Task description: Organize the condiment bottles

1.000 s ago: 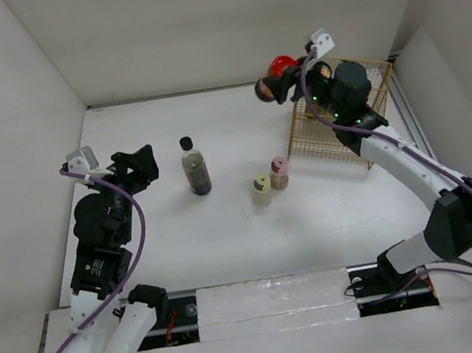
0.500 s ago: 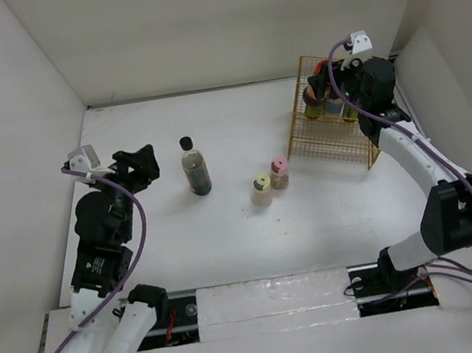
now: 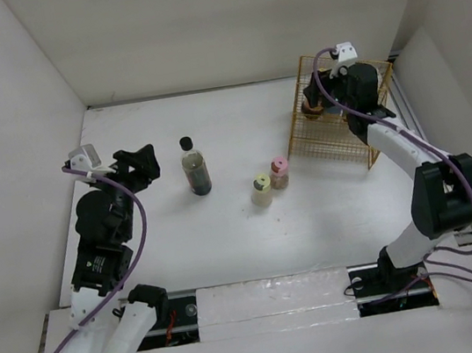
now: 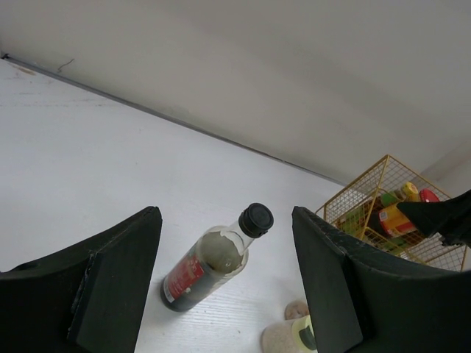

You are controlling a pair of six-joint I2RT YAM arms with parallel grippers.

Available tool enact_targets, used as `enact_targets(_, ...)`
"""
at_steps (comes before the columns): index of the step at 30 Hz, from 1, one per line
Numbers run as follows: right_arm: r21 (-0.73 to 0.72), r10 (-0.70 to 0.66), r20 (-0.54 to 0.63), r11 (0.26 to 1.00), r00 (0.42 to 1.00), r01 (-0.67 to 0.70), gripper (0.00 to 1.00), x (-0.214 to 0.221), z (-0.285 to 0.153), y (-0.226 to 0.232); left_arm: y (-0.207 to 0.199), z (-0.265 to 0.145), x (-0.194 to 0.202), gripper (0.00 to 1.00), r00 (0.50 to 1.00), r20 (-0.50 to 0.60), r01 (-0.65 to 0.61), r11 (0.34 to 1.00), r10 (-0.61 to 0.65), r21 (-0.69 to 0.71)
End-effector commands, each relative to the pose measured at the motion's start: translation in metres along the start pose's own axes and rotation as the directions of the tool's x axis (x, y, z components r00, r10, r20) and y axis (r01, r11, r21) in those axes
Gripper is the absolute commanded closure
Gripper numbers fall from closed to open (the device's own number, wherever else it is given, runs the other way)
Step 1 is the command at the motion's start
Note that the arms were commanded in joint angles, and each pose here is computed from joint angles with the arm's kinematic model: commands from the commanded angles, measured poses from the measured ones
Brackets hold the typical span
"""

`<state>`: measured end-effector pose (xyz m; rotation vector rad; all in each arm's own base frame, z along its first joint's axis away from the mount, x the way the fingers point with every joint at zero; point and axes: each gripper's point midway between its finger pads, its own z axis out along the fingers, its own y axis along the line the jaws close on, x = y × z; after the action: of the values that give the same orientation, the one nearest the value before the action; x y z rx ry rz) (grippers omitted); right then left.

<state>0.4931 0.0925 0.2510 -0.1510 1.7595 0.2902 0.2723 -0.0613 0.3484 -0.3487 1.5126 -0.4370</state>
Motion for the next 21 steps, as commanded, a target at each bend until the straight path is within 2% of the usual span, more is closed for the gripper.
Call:
enact_targets(1,0.004,-0.039,0.167,0.999,0.985,0.038,0.57,-0.047,0.005,0.009,-0.013,0.0,-0.018,0.32,0.999,0.049,0.004,0.999,-0.006,0.047)
enact_targets(7,0.023,-0.025,0.048,0.999,0.999,0.024,0.56,-0.004,0.026,0.004,-0.013,0.0,-0.018,0.32,0.999,0.049,0.004,0.999,-0.006,0.047)
enact_targets(10,0.017,-0.022,0.011,1.0,1.0,0.022,0.52,0.014,0.035,0.006,-0.013,0.003,-0.015,0.32,0.999,0.04,0.002,0.999,-0.003,0.042)
enact_targets(13,0.027,-0.001,0.0,1.0,1.0,0.001,0.42,0.02,0.037,0.004,-0.014,0.003,-0.014,0.32,0.999,0.035,0.001,0.999,-0.003,0.05)
enact_targets(14,0.029,0.011,-0.018,1.0,1.0,-0.01,0.34,0.028,0.039,0.004,-0.014,0.003,-0.014,0.32,0.999,0.035,0.001,0.999,-0.003,0.05)
enact_targets(18,0.03,0.021,-0.027,0.999,0.999,-0.02,0.17,0.031,0.038,0.004,-0.013,0.006,-0.011,0.32,1.0,0.025,-0.002,0.999,0.0,0.044)
enact_targets(21,0.017,0.024,0.007,1.0,1.0,-0.025,0.12,0.012,0.032,0.012,-0.013,0.006,-0.011,0.32,1.0,0.025,-0.002,0.999,0.0,0.044)
